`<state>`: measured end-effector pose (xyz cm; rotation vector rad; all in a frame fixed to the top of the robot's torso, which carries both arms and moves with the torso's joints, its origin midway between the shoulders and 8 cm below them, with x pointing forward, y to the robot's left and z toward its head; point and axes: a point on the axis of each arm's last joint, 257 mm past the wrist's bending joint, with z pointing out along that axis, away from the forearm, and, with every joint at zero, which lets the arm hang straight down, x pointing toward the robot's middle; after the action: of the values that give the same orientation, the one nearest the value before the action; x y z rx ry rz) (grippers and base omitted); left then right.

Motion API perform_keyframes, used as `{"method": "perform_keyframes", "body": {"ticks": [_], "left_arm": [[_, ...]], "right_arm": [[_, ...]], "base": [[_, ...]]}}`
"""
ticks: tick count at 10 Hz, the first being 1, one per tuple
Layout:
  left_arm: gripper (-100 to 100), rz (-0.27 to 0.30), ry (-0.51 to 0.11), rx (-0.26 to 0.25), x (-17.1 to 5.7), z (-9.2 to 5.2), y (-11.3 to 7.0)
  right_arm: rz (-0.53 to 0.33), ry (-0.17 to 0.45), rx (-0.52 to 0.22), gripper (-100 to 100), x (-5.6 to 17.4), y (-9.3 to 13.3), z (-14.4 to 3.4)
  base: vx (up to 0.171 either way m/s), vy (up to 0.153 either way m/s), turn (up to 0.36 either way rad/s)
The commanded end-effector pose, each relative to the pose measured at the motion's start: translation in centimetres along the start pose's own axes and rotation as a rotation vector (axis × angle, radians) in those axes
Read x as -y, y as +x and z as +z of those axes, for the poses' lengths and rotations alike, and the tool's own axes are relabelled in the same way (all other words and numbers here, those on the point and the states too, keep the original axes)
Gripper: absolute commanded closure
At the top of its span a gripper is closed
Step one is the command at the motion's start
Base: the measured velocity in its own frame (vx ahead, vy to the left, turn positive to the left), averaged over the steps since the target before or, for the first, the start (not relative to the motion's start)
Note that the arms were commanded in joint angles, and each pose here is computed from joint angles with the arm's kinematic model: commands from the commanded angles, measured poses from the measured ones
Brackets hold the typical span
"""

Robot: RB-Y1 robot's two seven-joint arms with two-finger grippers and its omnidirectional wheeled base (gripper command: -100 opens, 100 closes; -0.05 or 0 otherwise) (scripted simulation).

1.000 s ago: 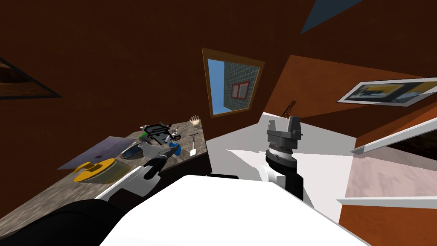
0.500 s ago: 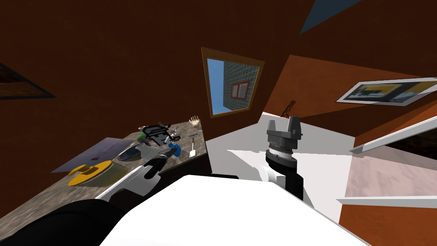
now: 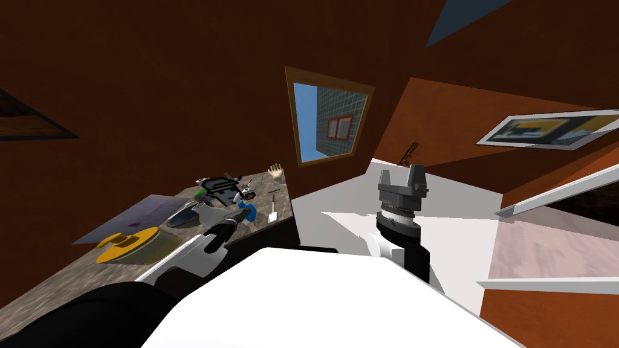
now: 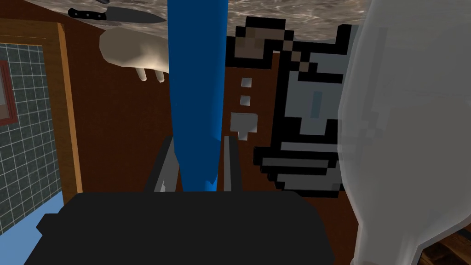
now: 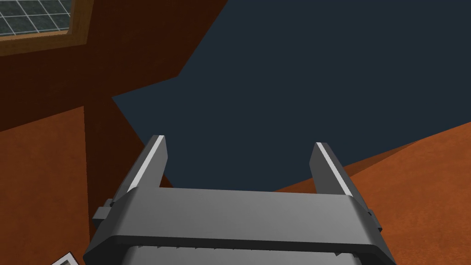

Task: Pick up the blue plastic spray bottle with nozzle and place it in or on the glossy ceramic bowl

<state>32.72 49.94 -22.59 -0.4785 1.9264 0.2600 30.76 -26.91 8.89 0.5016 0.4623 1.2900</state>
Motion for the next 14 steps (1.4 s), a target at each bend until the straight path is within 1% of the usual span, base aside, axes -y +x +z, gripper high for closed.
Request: {"method": "perform_keyframes", "body": {"ticks": [1,2,4,6,7,8,9,11,12,14], "left_arm": [[100,0.003,0.008,0.033,0.1,0.3,-2.6],[100,0.004,0.011,0.044,0.3,0.4,-3.4],[100,0.014,0.036,0.098,1.2,0.5,-7.2],[100,0.02,0.051,0.128,1.8,0.5,-9.4],[100,0.026,0.066,0.156,2.5,0.4,-11.5],[100,0.029,0.073,0.169,2.8,0.3,-12.5],[100,0.034,0.082,0.189,3.2,0.1,-14.2],[100,0.036,0.082,0.2,3.2,0.0,-15.6],[100,0.034,0.072,0.201,2.8,0.0,-16.6],[100,0.028,0.051,0.192,2.0,0.2,-17.3]], "right_arm": [[0.0,0.0,0.0,0,0.0,0.0,0.0],[0.0,0.0,0.0,0,0.0,0.0,0.0],[0.0,0.0,0.0,0,0.0,0.0,0.0],[0.0,0.0,0.0,0,0.0,0.0,0.0],[0.0,0.0,0.0,0,0.0,0.0,0.0],[0.0,0.0,0.0,0,0.0,0.0,0.0],[0.0,0.0,0.0,0,0.0,0.0,0.0],[0.0,0.0,0.0,0,0.0,0.0,0.0],[0.0,0.0,0.0,0,0.0,0.0,0.0],[0.0,0.0,0.0,0,0.0,0.0,0.0]], "base": [[-0.092,0.04,-0.162],[-0.121,0.062,-0.14],[-0.093,0.058,-0.115],[-0.044,0.068,-0.124],[-0.041,0.084,-0.12],[-0.038,0.084,-0.161],[-0.051,0.094,-0.16],[-0.06,0.105,-0.128],[-0.084,0.13,-0.121],[-0.097,0.148,-0.121]]}}
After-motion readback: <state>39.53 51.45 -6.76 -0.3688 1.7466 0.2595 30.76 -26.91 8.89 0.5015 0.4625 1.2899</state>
